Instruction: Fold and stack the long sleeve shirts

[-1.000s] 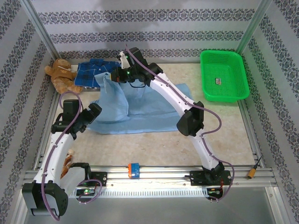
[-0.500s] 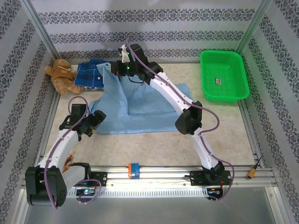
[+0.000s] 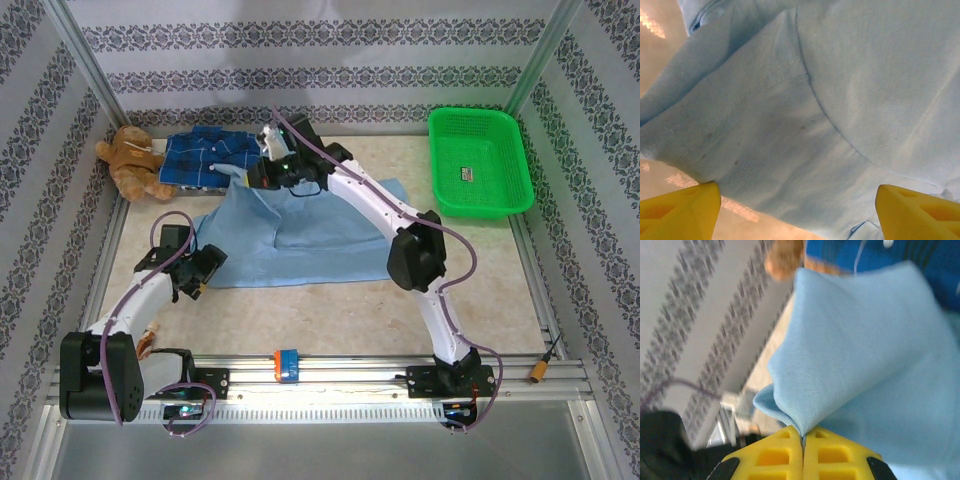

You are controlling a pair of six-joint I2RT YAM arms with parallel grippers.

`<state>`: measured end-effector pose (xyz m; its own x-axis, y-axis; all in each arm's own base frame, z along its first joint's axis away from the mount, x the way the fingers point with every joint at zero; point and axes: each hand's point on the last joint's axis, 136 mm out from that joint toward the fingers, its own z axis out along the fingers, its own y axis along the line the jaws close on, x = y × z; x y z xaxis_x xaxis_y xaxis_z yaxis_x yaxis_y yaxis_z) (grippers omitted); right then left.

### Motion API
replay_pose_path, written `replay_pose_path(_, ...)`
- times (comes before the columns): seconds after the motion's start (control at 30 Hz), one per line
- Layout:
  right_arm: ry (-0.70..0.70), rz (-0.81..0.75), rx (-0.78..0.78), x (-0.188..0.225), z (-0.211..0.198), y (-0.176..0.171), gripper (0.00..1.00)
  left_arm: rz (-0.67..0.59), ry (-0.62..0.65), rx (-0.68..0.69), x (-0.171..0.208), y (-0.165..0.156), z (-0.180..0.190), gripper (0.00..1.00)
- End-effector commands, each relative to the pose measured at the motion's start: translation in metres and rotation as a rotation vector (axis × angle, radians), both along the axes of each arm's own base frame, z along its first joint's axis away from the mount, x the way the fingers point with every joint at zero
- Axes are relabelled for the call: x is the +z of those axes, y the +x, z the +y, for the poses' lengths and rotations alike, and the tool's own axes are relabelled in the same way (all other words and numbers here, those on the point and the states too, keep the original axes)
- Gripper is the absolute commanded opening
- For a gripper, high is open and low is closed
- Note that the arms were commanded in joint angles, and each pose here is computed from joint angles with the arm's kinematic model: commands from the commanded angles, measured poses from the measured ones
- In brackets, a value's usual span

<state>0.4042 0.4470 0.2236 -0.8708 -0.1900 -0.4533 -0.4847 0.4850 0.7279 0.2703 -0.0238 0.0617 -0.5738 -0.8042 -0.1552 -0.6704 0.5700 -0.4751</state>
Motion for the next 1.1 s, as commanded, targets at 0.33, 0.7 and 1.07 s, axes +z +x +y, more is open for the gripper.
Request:
replay_pose_path(0.33, -0.181, 0.154, 0.194, -0.036, -0.107, -0.12, 0.0, -0.052, 0.051, 0.035, 0.023, 0.006, 0.011, 0.85)
replay_pose_path(0.7, -0.396, 0.324, 0.158, -0.112, -0.148, -0.131, 0.05, -0.077, 0.042, 0.012, 0.026, 0.017, 0.007, 0.87)
replay_pose_path(1.07, -0.637, 0.077, -0.417, -0.103, -0.223, -0.095, 0.58, -0.115, 0.066, -0.033, 0.035, 0.019, 0.006, 0.93)
